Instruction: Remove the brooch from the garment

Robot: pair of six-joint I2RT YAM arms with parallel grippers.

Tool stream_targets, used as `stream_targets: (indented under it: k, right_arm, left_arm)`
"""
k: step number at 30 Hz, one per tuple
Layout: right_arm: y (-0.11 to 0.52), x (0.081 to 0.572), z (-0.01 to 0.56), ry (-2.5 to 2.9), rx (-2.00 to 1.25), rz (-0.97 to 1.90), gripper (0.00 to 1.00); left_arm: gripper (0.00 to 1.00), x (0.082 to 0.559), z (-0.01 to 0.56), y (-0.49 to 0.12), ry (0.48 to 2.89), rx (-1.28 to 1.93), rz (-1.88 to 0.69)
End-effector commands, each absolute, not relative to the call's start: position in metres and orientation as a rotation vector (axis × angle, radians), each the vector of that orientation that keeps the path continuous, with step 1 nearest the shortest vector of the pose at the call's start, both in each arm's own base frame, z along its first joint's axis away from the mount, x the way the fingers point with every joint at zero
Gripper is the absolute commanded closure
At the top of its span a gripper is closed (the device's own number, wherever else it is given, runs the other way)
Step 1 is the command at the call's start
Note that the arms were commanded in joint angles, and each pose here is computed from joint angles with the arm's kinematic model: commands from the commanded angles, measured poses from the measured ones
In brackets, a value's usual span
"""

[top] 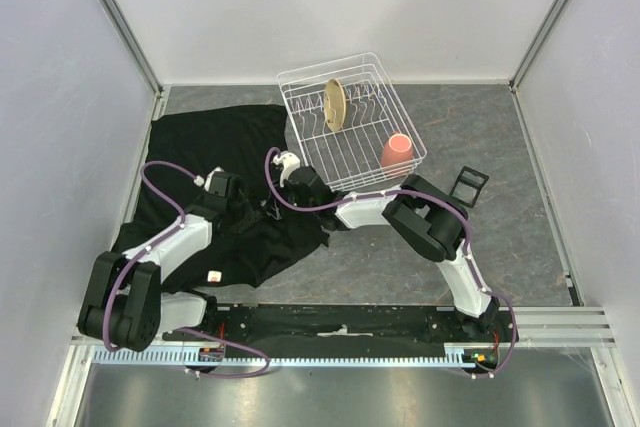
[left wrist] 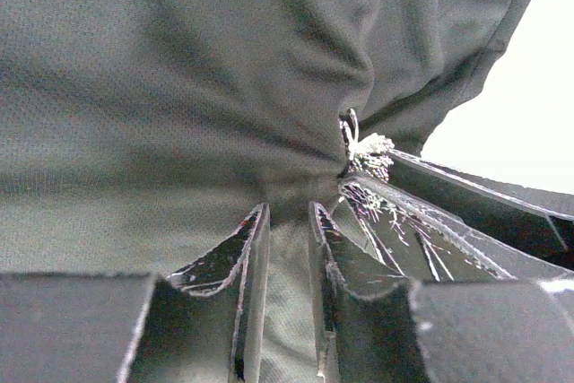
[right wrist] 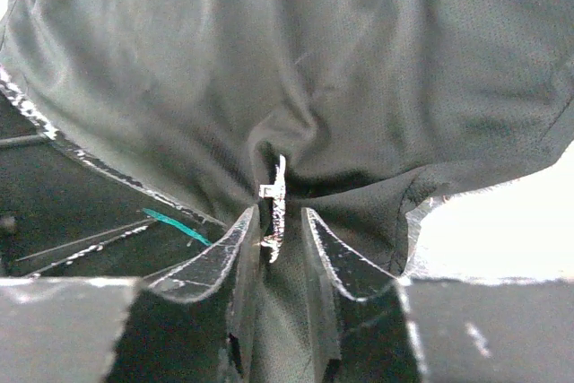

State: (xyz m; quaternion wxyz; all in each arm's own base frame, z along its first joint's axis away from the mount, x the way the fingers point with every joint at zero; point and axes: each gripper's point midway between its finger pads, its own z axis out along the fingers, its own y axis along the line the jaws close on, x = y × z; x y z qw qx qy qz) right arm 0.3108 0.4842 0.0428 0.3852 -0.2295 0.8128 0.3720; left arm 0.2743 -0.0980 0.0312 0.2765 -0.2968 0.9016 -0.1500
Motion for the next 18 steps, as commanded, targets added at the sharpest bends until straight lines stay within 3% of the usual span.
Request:
stream_targets:
  k: [1,3,9,18]
  right_arm:
    - [0.497,0.316,0.065,1.983,-0.584,0.999,0.72]
    - [0.495,0.316,0.065,1.981,-0.581,0.990,0.80]
    - [0.493,0.317,0.061,1.983,-0.576,0.980,0.82]
    - [0.493,0.314,0.066,1.953,-0.573,1.007,0.98]
  left_arm:
    - [0.72,0.279,0.047,-0.097,2.373,-0.774,-0.424]
    - [0.75,0.282,0.054,-0.097,2.363,-0.765,-0.427]
    - [0.76,0.301,0.069,-0.085,2.314,-0.837,-0.510]
    - [0.82,0.332,0.049,-0.088,2.397,-0.832,-0.570]
